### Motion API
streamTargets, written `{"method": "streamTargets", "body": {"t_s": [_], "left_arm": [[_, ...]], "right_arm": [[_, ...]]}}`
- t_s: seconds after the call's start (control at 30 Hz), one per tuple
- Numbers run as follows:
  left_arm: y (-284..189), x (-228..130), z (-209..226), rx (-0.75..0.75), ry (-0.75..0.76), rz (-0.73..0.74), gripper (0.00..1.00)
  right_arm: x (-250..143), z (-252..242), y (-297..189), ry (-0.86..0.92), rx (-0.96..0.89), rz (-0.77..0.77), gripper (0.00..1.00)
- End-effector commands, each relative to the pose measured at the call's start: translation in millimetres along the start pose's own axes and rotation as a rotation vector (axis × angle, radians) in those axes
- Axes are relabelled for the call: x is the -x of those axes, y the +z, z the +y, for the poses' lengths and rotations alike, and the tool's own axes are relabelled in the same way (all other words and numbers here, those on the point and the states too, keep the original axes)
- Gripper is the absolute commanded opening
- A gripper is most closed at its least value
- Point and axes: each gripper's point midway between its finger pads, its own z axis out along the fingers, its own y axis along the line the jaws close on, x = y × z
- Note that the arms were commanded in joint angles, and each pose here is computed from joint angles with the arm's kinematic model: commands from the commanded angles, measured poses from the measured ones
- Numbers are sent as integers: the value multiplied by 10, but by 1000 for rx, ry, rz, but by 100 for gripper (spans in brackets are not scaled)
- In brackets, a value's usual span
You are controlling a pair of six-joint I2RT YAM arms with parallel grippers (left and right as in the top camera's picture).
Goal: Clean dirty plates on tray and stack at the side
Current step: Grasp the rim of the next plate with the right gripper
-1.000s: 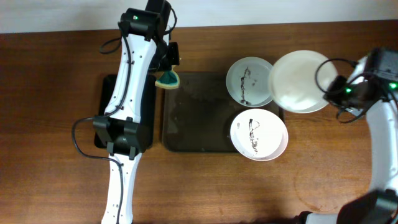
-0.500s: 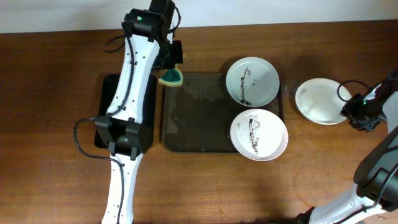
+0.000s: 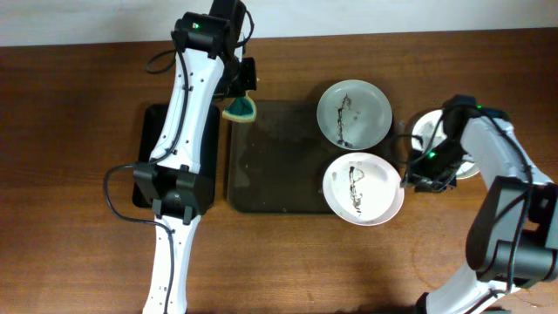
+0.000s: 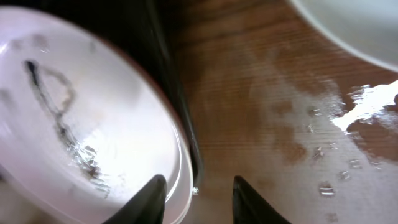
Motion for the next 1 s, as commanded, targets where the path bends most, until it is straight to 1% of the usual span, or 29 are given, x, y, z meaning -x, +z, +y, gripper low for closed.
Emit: {"method": "streamTargets", "body": {"t_s": [0.0, 0.03, 0.1, 0.13, 0.23, 0.3, 0.4, 0.43, 0.5, 0.6, 0.67, 0.77, 0.83, 0.87, 0.9, 0.93, 0.97], "left_arm": [[-74, 31, -15, 0, 24, -24, 0], [-74, 29, -14, 0, 24, -24, 0], [-73, 19, -5, 4, 24, -20, 0], [-74, 14, 21, 19, 23, -19, 0], [-74, -1, 42, 30, 23, -13, 0], [-74, -1, 42, 30, 23, -13, 0], [-74, -1, 38, 30, 23, -14, 0], [-74, 1, 39, 30, 23, -14, 0], [-74, 0, 42, 30, 22, -14, 0], [-74, -3, 41, 30, 23, -13, 0], [-73, -14, 42, 31, 23, -9, 0], [-74, -68, 58, 38, 21, 13, 0], [-60, -96, 55, 40, 23, 26, 0], [-30, -124, 30, 42, 28, 37, 0], [13, -166, 3, 47, 36, 55, 0], [46, -199, -15, 49, 41, 69, 0], [78, -232, -46, 49, 47, 82, 0]], "right_arm": [[-39, 54, 176, -91, -54, -7, 31], [-22, 92, 222, -109, -56, -18, 29], [-14, 156, 267, -135, -59, -25, 14], [-17, 155, 267, -134, -58, -24, 4], [-102, 159, 237, -125, -55, 9, 4], [-152, 241, 99, -131, -44, 17, 4], [-91, 693, -153, -193, 9, -107, 4], [-50, 935, -180, -217, 20, -161, 4], [100, 1436, -47, -183, -18, -285, 4], [166, 1876, 243, -188, -56, -369, 4], [151, 1995, 512, -190, -86, -363, 4], [142, 2001, 770, -161, -43, -287, 5], [185, 1980, 809, -143, -17, -271, 21], [212, 1973, 816, -138, -11, -274, 35], [226, 1974, 835, -135, -1, -270, 37], [234, 1965, 860, -130, 8, -261, 27], [237, 1947, 883, -126, 24, -242, 13]]}}
